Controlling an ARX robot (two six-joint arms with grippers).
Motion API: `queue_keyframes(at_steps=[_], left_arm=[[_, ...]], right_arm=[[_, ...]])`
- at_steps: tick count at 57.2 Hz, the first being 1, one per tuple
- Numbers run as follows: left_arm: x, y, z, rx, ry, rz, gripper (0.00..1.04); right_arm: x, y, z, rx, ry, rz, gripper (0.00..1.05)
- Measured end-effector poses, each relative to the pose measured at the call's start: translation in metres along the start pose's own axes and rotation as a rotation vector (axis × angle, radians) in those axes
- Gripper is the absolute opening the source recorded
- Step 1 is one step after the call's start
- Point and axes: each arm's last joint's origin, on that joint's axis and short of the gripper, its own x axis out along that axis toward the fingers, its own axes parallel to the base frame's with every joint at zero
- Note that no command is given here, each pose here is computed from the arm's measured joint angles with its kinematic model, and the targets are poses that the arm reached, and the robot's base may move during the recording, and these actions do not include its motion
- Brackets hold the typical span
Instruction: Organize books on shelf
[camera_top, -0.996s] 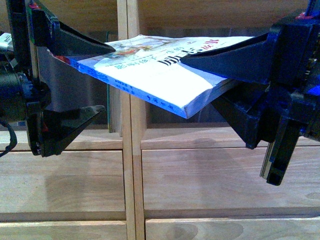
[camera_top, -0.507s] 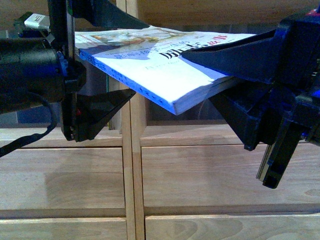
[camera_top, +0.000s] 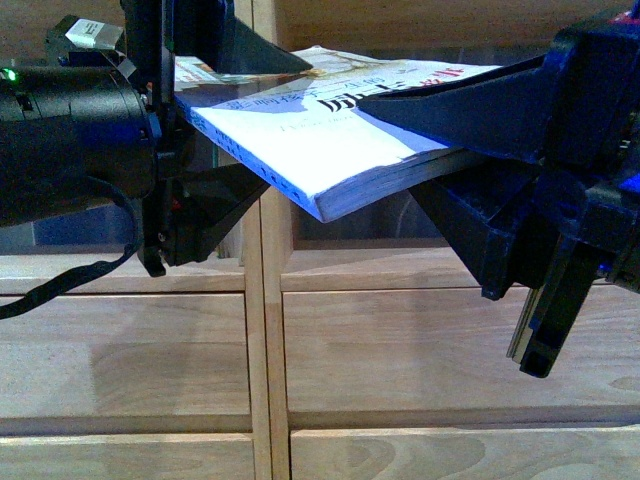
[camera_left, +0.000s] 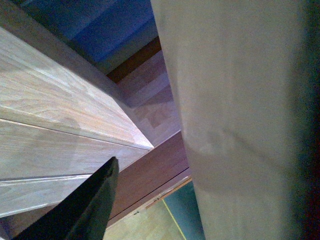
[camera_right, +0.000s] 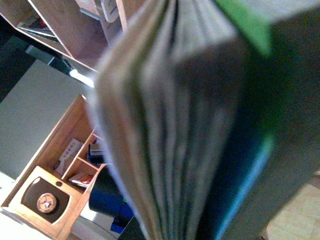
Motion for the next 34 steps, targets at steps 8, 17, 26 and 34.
queue_keyframes(at_steps=[8,17,26,34], left_arm=[[0.000,0.000,0.000,0.003,-0.008,0.005,0.52],[0.000,-0.002,0.001,0.005,-0.017,-0.009,0.35],[-0.001,-0.003,0.004,-0.003,-0.028,-0.028,0.20],[-0.006,-0.002,0.007,0.001,-0.040,-0.037,0.17]], right_arm=[[0.000,0.000,-0.002,0.004,-0.003,-0.004,0.07],[0.001,0.000,-0.006,0.006,0.021,0.002,0.21],[0.001,0.000,-0.010,0.013,0.051,0.006,0.37],[0.001,0.001,-0.013,0.017,0.065,0.012,0.51]])
